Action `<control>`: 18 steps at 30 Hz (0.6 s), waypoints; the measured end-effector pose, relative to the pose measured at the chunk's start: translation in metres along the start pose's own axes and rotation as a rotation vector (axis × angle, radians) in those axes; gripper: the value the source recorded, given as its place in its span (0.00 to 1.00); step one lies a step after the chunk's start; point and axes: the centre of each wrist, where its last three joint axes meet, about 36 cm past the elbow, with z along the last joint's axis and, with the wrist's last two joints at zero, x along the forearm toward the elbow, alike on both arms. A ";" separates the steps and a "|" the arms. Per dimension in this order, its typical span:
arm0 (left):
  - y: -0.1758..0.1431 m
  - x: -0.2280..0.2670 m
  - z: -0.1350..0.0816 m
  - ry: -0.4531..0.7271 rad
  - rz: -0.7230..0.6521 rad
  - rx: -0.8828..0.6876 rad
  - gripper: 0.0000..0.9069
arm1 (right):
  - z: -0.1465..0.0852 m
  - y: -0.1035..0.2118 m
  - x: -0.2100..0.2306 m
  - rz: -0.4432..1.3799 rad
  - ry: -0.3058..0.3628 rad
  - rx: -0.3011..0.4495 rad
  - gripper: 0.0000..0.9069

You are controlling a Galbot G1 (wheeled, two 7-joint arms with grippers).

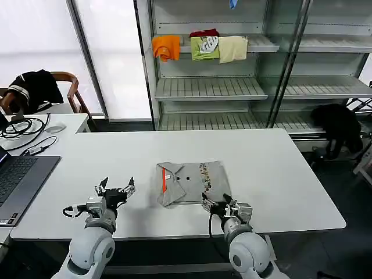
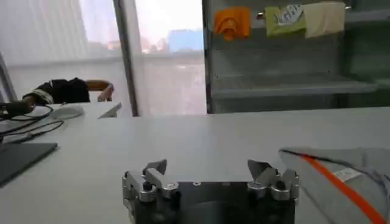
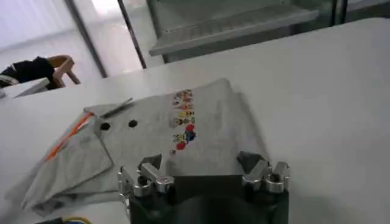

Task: Fold and organize the clothes.

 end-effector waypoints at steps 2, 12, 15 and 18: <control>0.000 0.001 0.001 0.002 -0.002 0.004 1.00 | -0.003 0.000 0.002 -0.002 -0.007 0.000 1.00; 0.005 0.005 -0.002 -0.010 -0.025 0.039 1.00 | -0.035 0.012 0.001 -0.032 -0.125 0.049 1.00; 0.006 0.010 -0.004 -0.016 -0.032 0.055 1.00 | -0.046 0.017 -0.008 -0.041 -0.156 0.081 1.00; 0.006 0.015 -0.006 -0.026 -0.041 0.068 1.00 | -0.055 0.023 -0.021 -0.053 -0.175 0.117 1.00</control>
